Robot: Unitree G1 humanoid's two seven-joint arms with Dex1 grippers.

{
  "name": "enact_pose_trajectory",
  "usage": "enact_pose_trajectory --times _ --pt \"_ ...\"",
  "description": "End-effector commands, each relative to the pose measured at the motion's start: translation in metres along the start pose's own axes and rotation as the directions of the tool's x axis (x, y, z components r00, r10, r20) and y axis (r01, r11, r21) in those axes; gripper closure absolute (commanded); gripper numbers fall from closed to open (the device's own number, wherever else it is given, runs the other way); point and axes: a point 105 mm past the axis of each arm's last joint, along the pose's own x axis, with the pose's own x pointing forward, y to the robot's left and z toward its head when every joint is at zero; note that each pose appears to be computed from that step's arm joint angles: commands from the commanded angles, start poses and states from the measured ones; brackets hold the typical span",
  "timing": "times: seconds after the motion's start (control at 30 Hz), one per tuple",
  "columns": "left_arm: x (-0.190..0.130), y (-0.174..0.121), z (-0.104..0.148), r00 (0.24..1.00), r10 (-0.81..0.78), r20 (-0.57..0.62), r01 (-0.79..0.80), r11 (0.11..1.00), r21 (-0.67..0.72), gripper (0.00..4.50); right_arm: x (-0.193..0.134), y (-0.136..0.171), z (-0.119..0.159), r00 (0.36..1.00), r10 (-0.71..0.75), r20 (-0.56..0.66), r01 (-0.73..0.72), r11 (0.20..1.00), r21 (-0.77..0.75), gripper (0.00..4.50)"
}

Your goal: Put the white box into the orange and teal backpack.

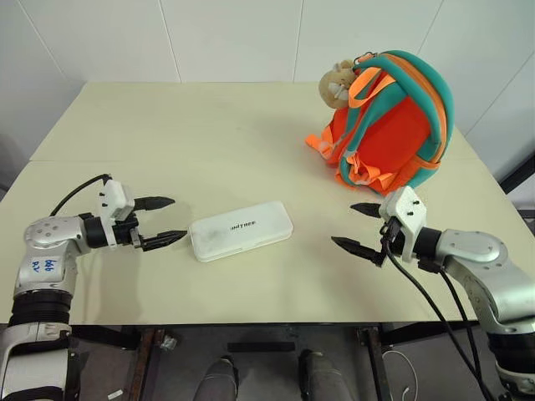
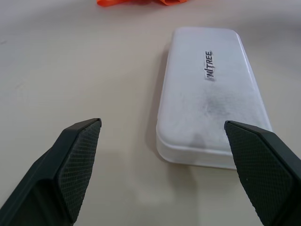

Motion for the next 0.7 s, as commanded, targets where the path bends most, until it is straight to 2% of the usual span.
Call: enact_pose_trajectory --times 0.03,0.23,0.33,0.4,0.5,0.7 --pt "0.005 0.002 0.010 1.000 0.001 0.014 -0.002 0.999 0.044 0.02 -0.009 -0.003 0.014 0.999 -0.033 0.038 0.034 0.999 -0.028 0.00" --pt "0.004 0.001 0.011 1.000 -0.001 0.030 -0.001 0.999 0.043 0.02 -0.007 -0.011 0.018 0.997 -0.065 0.042 0.066 0.997 -0.029 0.00" --pt "0.006 0.004 0.000 0.999 0.011 -0.032 -0.011 1.000 -0.009 0.02 -0.003 -0.014 0.022 0.995 -0.086 0.057 0.087 0.996 -0.029 0.00" --pt "0.005 -0.001 0.006 1.000 -0.010 0.013 0.010 1.000 -0.006 0.02 -0.001 -0.014 0.018 0.995 -0.098 0.028 0.098 0.995 -0.026 0.00" --pt "-0.001 0.003 0.003 1.000 0.030 0.004 -0.030 0.999 -0.034 0.62 0.003 -0.015 0.016 0.995 -0.101 0.015 0.101 0.995 -0.011 0.87" --pt "-0.002 -0.001 -0.007 0.995 0.052 -0.084 -0.060 0.993 -0.103 2.48 0.016 -0.026 0.021 0.991 -0.127 0.048 0.130 0.990 -0.053 2.88"
